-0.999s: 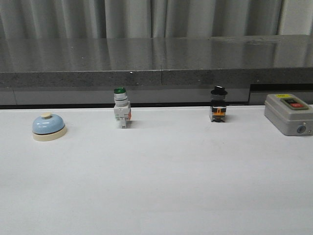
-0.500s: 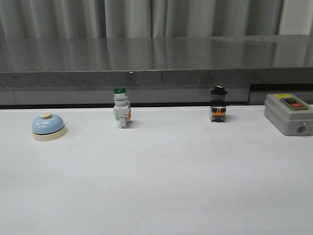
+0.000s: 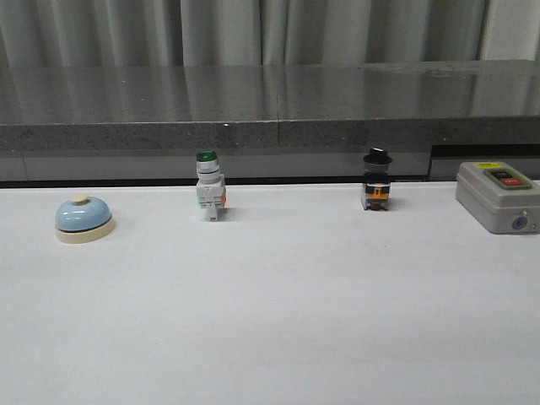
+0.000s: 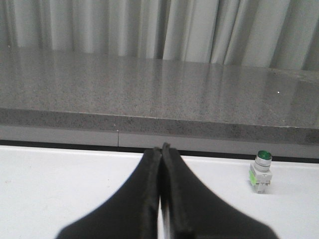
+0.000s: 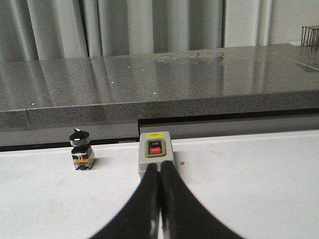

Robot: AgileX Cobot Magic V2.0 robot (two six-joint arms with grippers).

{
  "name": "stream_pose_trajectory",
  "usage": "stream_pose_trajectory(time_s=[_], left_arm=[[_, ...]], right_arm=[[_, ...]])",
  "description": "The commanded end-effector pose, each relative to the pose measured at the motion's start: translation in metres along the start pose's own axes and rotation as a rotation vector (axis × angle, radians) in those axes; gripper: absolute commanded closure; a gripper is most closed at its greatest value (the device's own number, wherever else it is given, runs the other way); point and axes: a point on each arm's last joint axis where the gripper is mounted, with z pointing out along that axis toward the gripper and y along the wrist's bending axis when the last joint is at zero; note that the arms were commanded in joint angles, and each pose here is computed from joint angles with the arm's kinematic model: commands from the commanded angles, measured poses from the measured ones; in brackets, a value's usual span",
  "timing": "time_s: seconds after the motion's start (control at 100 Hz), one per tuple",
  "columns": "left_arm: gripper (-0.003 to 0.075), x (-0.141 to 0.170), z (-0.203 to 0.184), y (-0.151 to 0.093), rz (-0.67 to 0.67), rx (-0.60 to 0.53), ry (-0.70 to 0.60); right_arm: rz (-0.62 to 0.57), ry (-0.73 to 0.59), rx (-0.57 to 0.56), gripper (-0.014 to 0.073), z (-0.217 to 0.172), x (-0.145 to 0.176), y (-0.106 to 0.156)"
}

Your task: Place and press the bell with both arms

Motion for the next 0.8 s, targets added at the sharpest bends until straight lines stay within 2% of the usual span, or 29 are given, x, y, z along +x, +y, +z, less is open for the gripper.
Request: stream_pose_trajectory(time_s=[0.0,0.06,0.22,0.38,0.6,0.7,0.79], left_arm=[[0.0741,-0.028,0.005,-0.004,-0.025,0.006,-0.016],[0.0741,-0.034,0.012,-0.005,-0.026,0.003,0.042],[0.0741,-0.05,0.032,-0.007,-0.028,-0.002,0.096],[0.0741,-0.061,0.054,-0.008,0.06,-0.003,0.165],[0.0732,-0.07,0.094,-0.01,0.058,-0.002,0.362],[0.063,-0.073,0.113,-0.01,0.05,-0.003,0.401],[0.0436,-0.076,0.13,-0.01,0.041,-0.004,0.427]], right_arm=[[0.001,-0.112,-0.007,0.0656,-0.002,-0.013,0.001],[0.001,-0.112,-0.007,0.0656,-0.002,-0.013,0.001],[0.001,-0.112,-0.007,0.0656,-0.002,-0.013,0.001],[0.001,-0.112,-0.007,0.0656,-0.002,-0.013,0.001],[0.001,-0.112,-0.007,0.0656,-0.002,-0.013,0.001],[0.001,-0.112,-0.007,0.0656,-0.002,-0.013,0.001],[0.001,-0.112,-0.007,0.0656,-0.002,-0.013,0.001]])
